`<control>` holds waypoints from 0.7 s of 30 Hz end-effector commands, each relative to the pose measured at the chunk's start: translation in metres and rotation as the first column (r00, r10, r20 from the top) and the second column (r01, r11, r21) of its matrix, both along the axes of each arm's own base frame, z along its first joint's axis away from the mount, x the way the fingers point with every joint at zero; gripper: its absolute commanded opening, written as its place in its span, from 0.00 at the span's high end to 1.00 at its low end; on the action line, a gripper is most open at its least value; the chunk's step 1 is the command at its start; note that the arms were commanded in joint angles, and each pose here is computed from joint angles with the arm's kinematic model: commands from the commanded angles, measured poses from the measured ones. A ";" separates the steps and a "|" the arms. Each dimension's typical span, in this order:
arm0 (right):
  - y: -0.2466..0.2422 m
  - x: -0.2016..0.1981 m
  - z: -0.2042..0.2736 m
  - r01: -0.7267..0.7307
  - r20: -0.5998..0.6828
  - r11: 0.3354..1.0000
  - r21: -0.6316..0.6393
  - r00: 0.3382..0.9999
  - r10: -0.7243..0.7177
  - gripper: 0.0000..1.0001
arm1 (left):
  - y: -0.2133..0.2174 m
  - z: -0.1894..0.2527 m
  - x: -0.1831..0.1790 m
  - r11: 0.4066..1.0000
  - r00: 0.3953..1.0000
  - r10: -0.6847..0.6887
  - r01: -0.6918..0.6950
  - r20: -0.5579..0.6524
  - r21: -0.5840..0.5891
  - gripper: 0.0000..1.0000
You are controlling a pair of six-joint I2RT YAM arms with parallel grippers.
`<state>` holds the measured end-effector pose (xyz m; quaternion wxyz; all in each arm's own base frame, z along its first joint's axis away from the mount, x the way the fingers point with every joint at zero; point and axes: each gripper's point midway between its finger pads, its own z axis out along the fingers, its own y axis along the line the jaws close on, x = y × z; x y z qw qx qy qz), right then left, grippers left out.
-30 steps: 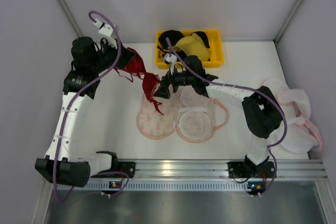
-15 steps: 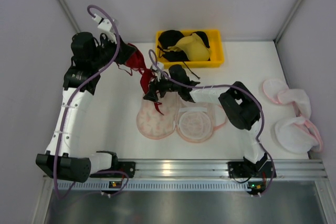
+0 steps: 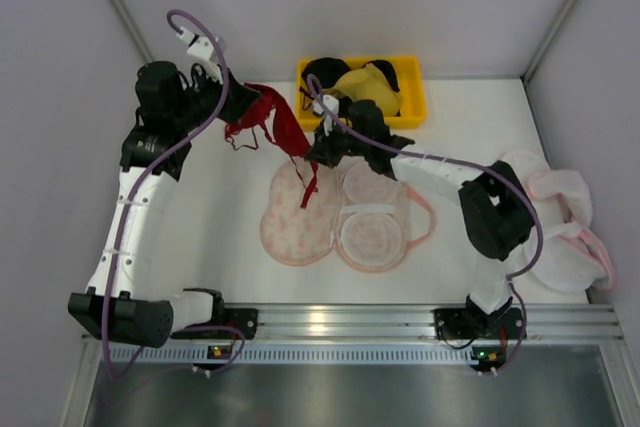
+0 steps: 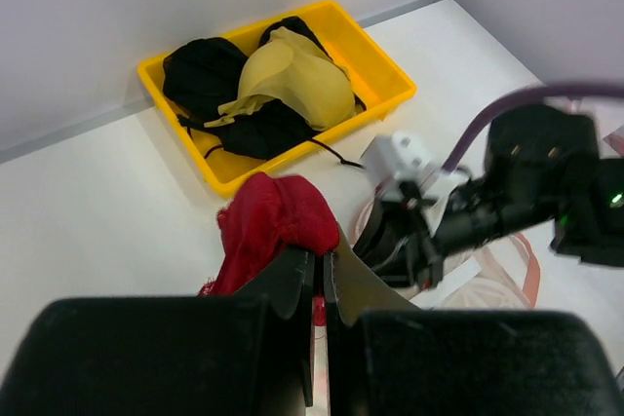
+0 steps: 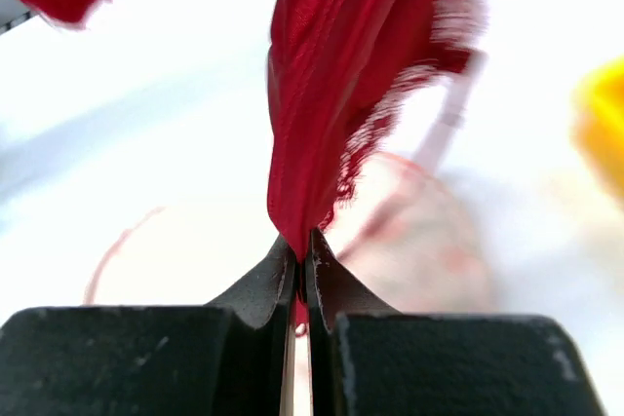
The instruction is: Place the bra in the laundry bag and zip it closed
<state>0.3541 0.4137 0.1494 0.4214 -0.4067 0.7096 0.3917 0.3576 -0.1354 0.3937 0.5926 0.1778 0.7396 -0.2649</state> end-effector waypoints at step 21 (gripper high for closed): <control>-0.248 -0.077 0.123 0.265 0.362 0.877 -0.401 0.925 -0.114 1.00 | -0.117 -0.086 0.085 0.883 0.890 -0.446 0.420 0.099 0.208 0.99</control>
